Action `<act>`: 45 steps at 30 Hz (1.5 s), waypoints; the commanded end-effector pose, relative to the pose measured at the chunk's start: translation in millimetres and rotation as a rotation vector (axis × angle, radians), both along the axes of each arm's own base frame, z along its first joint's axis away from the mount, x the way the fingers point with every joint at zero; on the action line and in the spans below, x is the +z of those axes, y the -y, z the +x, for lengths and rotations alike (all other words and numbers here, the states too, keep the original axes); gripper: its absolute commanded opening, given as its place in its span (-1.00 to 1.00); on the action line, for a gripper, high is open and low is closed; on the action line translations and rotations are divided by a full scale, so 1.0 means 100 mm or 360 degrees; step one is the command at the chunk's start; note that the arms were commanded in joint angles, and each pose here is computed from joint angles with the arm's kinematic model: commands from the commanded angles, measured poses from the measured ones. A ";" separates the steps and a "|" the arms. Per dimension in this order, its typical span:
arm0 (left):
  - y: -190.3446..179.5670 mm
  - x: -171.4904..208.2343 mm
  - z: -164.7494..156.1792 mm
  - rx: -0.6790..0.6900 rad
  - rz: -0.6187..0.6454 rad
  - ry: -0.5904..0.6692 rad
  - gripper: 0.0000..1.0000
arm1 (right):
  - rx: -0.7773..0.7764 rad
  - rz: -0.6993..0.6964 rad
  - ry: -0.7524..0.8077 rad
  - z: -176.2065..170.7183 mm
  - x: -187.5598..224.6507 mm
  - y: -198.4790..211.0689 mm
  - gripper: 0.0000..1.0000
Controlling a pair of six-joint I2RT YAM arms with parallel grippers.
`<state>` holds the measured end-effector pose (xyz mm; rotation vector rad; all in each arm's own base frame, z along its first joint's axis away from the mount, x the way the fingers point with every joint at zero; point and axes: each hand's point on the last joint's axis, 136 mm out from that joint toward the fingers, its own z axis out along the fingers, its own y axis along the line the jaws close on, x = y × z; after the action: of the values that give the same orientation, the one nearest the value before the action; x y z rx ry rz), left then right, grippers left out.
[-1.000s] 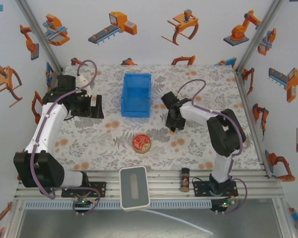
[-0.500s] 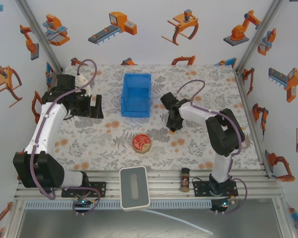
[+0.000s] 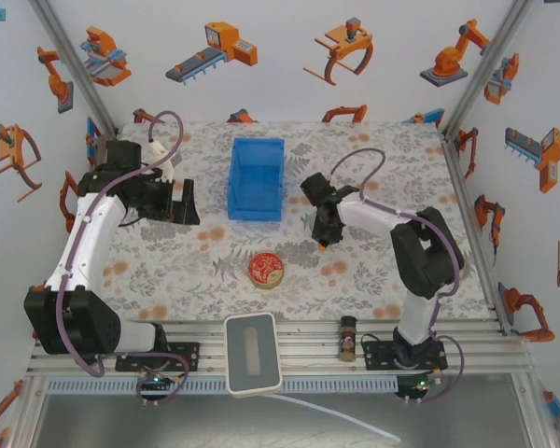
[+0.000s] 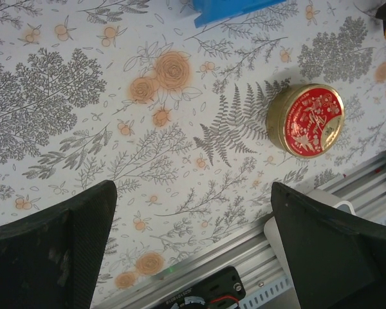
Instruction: Put the screwdriver in the bin
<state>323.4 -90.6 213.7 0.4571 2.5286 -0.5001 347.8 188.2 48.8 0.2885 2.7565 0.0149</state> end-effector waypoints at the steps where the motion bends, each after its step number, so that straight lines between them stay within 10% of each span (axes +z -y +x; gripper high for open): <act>1: 0.10 0.15 -0.07 -0.0082 -0.0065 0.0038 0.95 | 0.0037 0.0013 0.0077 0.00 0.26 -0.02 -0.58; 33: 0.14 0.24 -0.14 -0.0058 -0.0074 0.0102 0.95 | 0.0554 0.0173 0.0527 0.27 1.94 -1.10 -0.58; 45: 0.11 0.33 -0.19 -0.0054 -0.0041 0.0167 0.95 | 0.0754 0.0222 0.0538 0.73 1.81 -1.90 -0.58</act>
<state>309.8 -101.0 241.6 0.4922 2.4348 -0.5158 421.9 370.8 230.7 -0.2480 2.4129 0.3564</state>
